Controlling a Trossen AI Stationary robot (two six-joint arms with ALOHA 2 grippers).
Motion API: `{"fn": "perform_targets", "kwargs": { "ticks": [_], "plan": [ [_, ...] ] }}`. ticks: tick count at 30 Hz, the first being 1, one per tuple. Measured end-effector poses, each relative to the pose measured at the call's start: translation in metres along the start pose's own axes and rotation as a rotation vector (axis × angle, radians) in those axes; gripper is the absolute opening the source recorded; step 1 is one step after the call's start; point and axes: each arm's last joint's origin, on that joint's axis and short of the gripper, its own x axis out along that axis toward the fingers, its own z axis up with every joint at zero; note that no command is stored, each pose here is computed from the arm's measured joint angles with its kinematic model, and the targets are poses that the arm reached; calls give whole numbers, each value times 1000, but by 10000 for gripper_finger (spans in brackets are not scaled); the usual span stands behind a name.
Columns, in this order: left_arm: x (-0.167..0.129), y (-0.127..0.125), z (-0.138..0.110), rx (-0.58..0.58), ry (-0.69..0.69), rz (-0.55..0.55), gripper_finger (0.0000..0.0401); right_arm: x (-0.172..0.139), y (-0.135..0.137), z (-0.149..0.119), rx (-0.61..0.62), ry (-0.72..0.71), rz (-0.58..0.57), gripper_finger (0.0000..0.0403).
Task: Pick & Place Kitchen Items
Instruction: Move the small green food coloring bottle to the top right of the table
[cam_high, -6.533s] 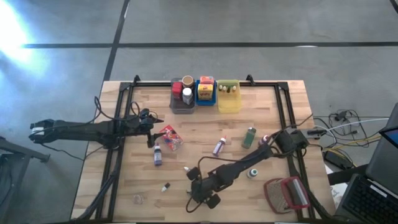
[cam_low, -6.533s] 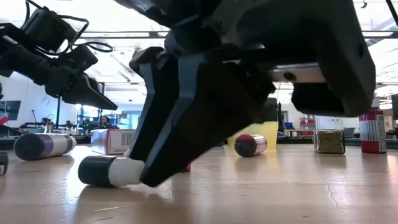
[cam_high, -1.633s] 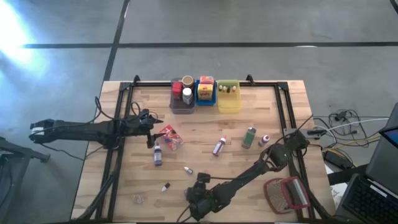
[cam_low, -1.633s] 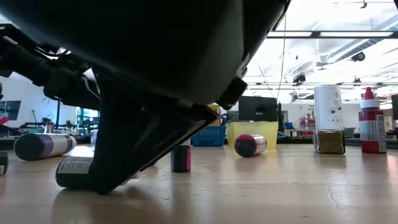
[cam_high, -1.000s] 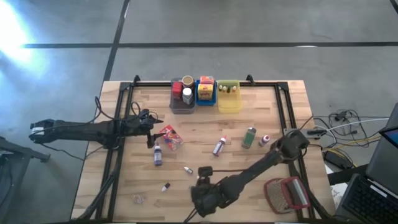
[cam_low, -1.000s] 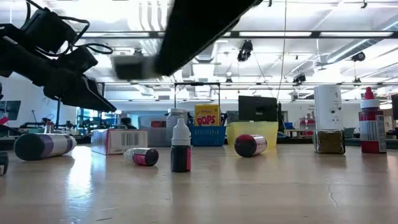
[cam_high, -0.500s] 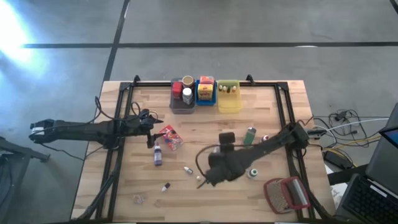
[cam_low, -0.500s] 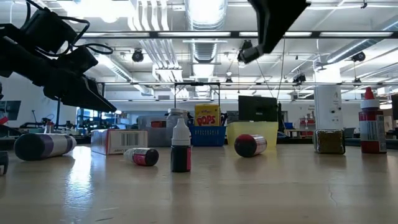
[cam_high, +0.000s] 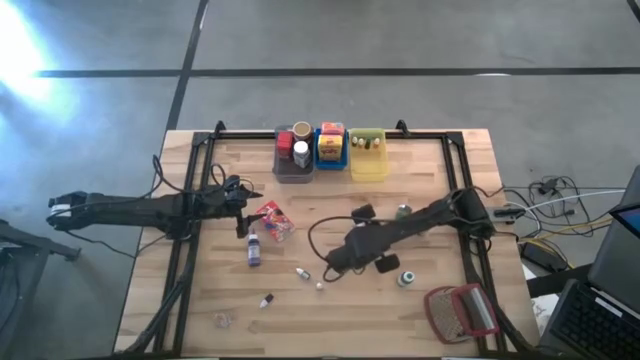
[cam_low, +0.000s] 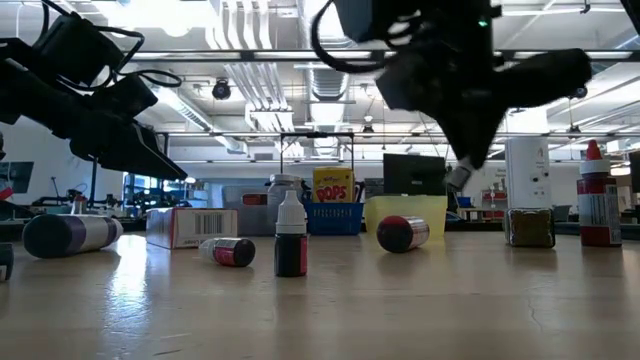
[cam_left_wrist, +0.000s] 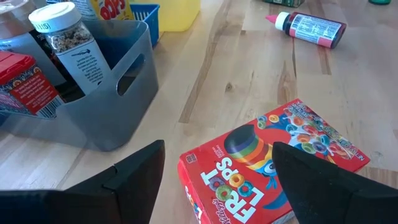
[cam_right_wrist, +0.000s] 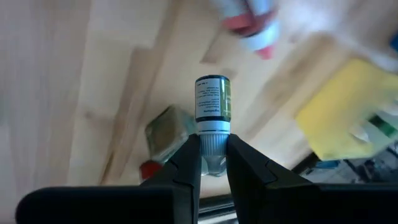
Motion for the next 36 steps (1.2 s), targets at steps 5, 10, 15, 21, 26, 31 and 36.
{"fn": "perform_targets", "kwargs": {
  "ticks": [5, 10, 15, 21, 26, 31, 36],
  "plan": [
    [0, 0, 0, 0, 0, 0, 301, 20, 11, -4, -117, 83, 17, 53],
    [0, 0, 0, 0, 0, -1, 303, 35, 17, -8, -183, 142, 13, 53],
    [0, 0, 0, 0, 1, 0, 300, 40, 11, -9, -262, 165, -105, 54],
    [0, 0, 0, 0, 0, 0, 302, 51, -17, -11, -252, 197, -78, 53],
    [0, 0, 0, 0, 0, 0, 301, 61, -38, -13, -227, 206, -55, 50],
    [0, 0, 0, 0, 0, 0, 301, 72, -56, -13, -221, 195, -49, 49],
    [0, 0, 0, 0, 0, 0, 302, 85, -68, -17, -227, 222, -43, 49]
  ]
}}
